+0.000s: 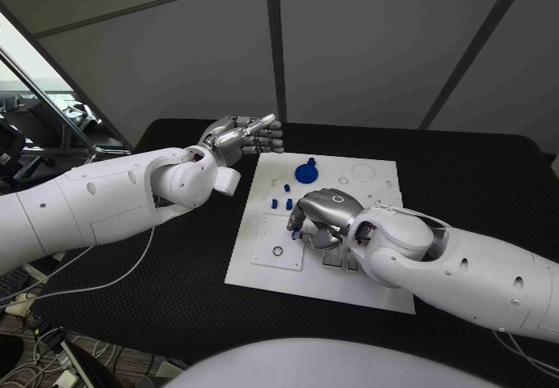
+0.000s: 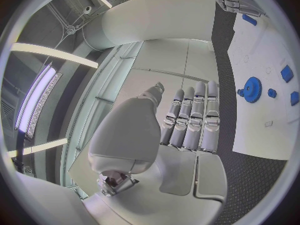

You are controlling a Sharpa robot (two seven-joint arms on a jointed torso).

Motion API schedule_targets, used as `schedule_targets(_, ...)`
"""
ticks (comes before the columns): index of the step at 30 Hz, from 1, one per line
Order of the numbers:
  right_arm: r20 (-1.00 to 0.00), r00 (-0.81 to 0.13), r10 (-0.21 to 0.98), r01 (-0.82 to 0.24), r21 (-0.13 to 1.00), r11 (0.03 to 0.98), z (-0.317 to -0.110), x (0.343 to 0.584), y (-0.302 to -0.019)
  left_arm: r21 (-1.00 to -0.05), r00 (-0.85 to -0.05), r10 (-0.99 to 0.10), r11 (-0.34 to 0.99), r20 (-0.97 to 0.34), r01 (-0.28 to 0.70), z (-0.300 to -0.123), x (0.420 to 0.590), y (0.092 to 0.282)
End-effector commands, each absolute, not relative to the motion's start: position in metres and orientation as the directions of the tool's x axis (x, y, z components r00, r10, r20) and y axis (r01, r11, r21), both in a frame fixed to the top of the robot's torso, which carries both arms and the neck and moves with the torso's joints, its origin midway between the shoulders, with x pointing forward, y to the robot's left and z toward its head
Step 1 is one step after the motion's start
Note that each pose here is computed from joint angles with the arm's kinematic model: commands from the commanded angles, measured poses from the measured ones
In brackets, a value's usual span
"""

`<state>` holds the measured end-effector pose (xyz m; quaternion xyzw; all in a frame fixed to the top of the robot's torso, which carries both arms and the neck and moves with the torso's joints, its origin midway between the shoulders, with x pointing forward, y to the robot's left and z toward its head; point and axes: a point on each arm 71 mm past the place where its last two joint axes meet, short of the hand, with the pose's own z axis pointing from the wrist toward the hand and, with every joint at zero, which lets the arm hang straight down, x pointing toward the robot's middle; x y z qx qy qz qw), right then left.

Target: Assemble the parts on the task board

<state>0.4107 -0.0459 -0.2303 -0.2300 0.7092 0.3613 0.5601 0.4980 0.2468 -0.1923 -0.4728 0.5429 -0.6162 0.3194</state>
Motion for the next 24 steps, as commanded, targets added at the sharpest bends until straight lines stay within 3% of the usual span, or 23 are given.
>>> schedule_targets(1, -0.962, -0.270, 0.051, -0.745, 0.242, 0.622, -0.2318, 0.4093, -0.0440, -0.970, -0.362, -0.900, -0.219, 0.244, -0.108, -0.1900, 0.4984, 0.2453)
schedule_targets(24, -0.965, -0.262, 0.011, -0.748, 0.210, 0.630, -0.2361, 0.4098, -0.0421, -0.969, -0.367, -0.897, -0.218, 0.246, -0.117, -0.1907, 0.4986, 0.2445)
